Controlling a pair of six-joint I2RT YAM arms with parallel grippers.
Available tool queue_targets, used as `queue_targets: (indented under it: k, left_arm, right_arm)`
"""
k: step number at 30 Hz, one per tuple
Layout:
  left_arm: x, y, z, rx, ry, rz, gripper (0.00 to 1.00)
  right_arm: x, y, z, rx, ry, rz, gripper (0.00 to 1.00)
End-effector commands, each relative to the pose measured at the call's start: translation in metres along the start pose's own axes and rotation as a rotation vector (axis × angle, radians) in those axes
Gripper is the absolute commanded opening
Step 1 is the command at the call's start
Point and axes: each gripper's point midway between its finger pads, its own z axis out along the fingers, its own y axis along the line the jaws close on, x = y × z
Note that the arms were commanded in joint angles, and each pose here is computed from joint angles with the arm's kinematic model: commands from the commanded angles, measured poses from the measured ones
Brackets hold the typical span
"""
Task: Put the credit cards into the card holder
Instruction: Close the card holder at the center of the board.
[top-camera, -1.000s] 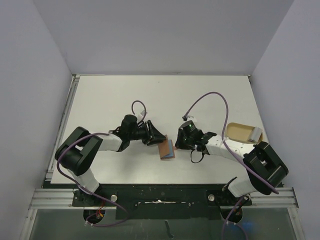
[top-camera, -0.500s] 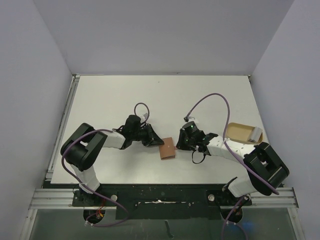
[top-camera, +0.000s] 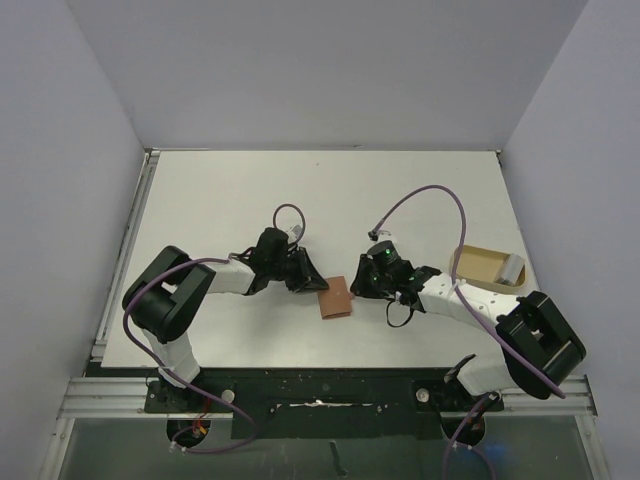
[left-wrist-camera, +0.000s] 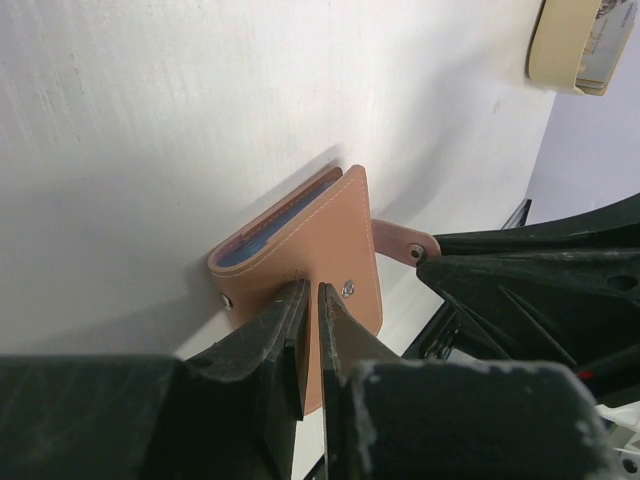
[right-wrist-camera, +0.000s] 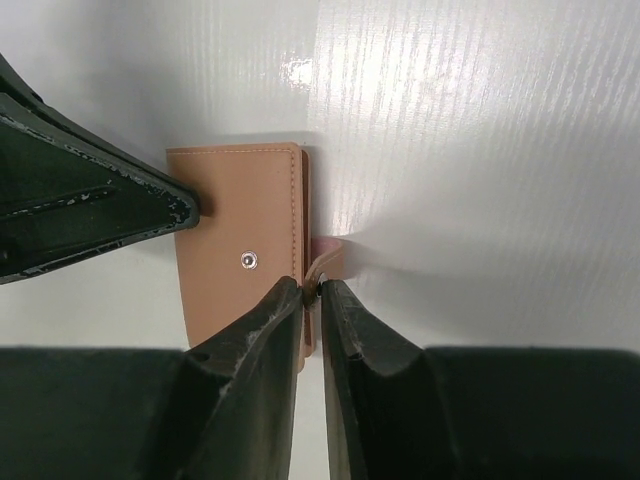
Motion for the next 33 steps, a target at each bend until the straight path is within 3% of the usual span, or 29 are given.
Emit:
queue_targets:
  k: [1,16,26,33]
  left_arm:
    - [-0.006,-0.006,0.004,-0.001,-0.011,0.037,0.09]
    - [-0.004,-0.015,-0.003,0.039,-0.016,0.013,0.14]
    - [-0.002,-0.016,-0.003,0.049,-0.017,0.010,0.14]
    - [-0.005,-0.022,-0.009,0.053,-0.028,0.009,0.20]
  right_arm:
    - [-0.019,0.024,-0.003,-0.085,-0.056,0.001,0.17]
    - [-0.015,0.039,0.004,-0.134,-0.027,-0.010,0.09]
    - [-0.016,0.045,0.011,-0.129,0.000,-0.041,0.15]
    - [-0.008,0.045,0.015,-0.124,0.021,-0.041,0.07]
